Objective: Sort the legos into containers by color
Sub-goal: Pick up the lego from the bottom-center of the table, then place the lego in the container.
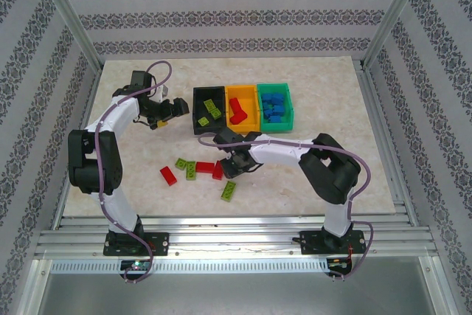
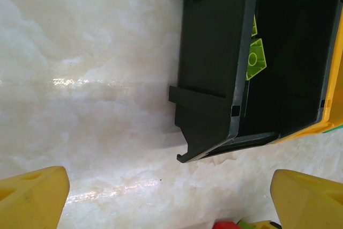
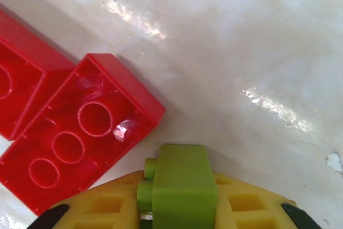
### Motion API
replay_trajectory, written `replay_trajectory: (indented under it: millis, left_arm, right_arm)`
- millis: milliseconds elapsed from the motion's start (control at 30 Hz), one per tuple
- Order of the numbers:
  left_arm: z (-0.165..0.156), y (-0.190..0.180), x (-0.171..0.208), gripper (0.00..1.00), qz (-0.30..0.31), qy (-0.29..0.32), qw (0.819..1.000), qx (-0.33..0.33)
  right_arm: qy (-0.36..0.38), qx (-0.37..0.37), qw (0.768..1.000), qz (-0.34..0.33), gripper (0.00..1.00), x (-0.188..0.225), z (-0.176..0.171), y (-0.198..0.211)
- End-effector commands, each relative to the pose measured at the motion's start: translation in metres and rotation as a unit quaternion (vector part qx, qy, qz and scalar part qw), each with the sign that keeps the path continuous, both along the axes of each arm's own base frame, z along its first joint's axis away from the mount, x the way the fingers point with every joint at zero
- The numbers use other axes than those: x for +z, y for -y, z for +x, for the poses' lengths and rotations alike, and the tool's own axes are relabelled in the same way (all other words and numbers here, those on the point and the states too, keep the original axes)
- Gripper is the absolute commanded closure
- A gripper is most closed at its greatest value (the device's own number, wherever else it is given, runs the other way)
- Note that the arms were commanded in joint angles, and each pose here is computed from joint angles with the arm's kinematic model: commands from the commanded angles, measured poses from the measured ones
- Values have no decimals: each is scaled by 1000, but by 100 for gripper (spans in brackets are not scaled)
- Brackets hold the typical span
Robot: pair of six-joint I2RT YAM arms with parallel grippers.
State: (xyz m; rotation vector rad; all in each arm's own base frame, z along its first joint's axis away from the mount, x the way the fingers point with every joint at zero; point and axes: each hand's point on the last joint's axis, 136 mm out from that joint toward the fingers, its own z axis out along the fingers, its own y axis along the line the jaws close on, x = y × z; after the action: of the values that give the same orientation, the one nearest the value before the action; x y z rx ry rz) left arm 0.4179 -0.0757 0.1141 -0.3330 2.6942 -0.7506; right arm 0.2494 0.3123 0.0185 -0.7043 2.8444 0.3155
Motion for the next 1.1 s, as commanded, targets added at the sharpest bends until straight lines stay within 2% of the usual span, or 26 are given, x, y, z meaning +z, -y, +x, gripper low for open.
replay_trajectory:
  millis: [0,200,500,567,633,700,833,1067]
  left_arm:
    - [5,-3,4,3,-9,2,1000,4]
    - [5,-3,4,3,-9,0,1000,4]
    - [2,-8,-2,3,8,-8,1000,3]
    - [2,-9,-2,3,12,-8,1000,3]
    - [3,-8,-1,3,10,-5,1000,3]
    - [2,-9,-2,3,12,-8,1000,2]
    - [4,-8,1,3,8,-4,1000,3]
    - [5,-5,1,3,-1,-3,1000,3]
  right_arm:
    - [25,-3,999,40,76,29,14,-12]
    - [58,-13,994,92,76,63,56,-36]
    - [109,-50,982,147,73,111,151,-63]
    - [110,-65,979,160,69,116,170,-62]
    - [110,-71,977,168,58,120,180,-62]
    - [115,-75,976,167,52,124,184,-58]
    - [113,-74,975,176,51,126,176,-52]
    - [88,-53,981,167,50,112,131,-35]
